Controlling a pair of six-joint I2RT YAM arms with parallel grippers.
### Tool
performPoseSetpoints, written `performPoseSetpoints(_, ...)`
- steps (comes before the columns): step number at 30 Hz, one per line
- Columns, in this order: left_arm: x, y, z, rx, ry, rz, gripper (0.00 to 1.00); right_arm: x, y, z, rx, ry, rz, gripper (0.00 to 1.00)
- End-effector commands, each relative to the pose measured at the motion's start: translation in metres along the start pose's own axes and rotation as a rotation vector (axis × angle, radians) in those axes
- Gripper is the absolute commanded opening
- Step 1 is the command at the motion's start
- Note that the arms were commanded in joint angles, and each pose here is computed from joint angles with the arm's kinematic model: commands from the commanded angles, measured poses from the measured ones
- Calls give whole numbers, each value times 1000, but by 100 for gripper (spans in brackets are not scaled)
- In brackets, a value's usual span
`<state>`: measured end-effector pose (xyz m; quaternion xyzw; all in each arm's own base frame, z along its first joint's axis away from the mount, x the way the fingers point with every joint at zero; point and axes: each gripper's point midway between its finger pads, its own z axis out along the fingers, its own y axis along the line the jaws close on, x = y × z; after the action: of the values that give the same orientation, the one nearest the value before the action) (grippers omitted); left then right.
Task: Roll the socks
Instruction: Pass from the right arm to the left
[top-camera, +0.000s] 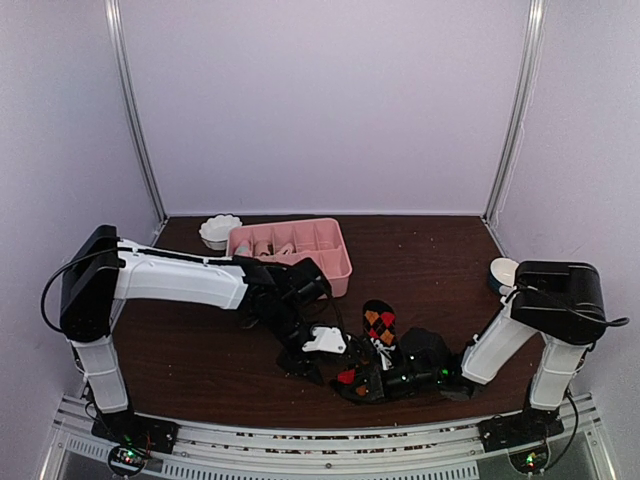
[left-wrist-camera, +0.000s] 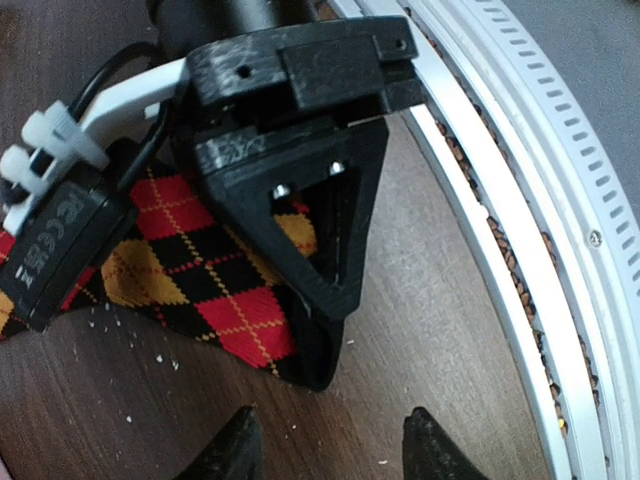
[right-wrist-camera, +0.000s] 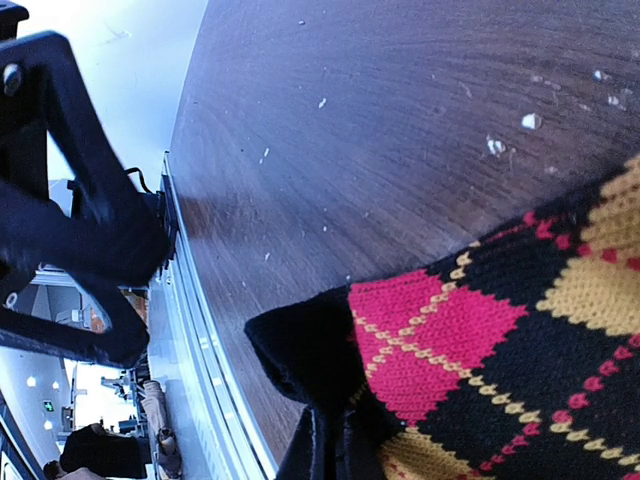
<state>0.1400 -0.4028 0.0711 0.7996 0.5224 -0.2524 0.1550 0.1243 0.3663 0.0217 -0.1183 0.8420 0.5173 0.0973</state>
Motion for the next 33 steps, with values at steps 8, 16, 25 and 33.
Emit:
performPoseSetpoints(8,-10,-4,31,49,-12,69,41,18,-25,-1,85,62,59,0)
performPoseSetpoints(16,-3,8,43,-6,25,71,39,17,-19,-2,83,80,44,0)
performPoseSetpoints(25,13,7,54,2,87,75,6,4,-9,-10,55,41,35,12)
performPoseSetpoints(33,25,8,49,-12,140,33,0,-18,-6,-37,85,2,-15,47)
